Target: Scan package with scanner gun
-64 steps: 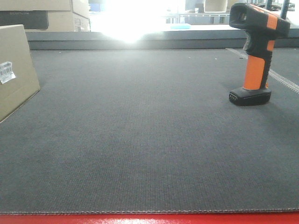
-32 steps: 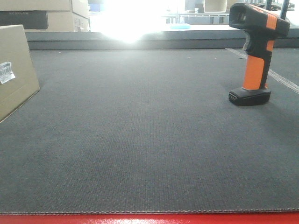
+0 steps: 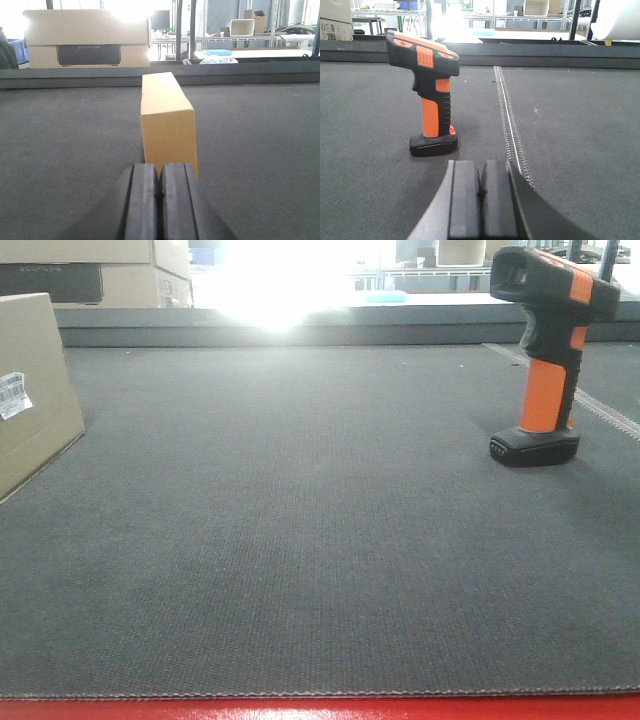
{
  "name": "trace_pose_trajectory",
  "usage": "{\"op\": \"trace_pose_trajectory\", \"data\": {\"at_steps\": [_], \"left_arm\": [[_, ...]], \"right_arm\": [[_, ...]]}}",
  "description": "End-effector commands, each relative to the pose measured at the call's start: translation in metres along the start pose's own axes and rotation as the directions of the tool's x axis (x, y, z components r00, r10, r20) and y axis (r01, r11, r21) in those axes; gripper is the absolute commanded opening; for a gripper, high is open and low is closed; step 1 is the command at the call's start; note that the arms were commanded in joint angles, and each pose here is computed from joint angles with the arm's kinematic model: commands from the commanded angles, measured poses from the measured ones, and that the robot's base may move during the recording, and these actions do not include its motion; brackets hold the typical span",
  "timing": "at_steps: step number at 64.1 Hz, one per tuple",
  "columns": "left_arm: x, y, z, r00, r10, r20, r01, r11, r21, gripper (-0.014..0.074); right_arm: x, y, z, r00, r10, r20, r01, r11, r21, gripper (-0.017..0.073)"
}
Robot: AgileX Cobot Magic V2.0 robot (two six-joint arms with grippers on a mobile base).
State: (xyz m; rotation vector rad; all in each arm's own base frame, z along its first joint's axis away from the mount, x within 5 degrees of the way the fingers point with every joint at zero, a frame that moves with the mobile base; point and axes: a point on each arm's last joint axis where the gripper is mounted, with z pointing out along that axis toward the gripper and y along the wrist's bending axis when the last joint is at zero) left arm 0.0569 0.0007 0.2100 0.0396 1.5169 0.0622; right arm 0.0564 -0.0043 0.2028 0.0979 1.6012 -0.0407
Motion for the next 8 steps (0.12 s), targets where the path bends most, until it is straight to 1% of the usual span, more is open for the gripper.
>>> {"op": "trace_pose_trajectory", "data": {"at_steps": [1, 8], "left_arm": [[-0.0022, 0.0004, -0.0005, 1.000, -0.007, 0.022, 0.007, 1.000, -0.006, -0.0111], [-0.0022, 0.0004, -0.0005, 1.000, -0.007, 0.022, 0.007, 1.000, -0.006, -0.0111]], "right_arm": [[-0.0016, -0.0004, -0.0001, 1.000, -0.009, 0.024, 0.009, 1.000, 0.006, -0.0164], [-0.0016, -0.0004, -0.0001, 1.000, -0.009, 0.024, 0.009, 1.000, 0.006, -0.0164]]}}
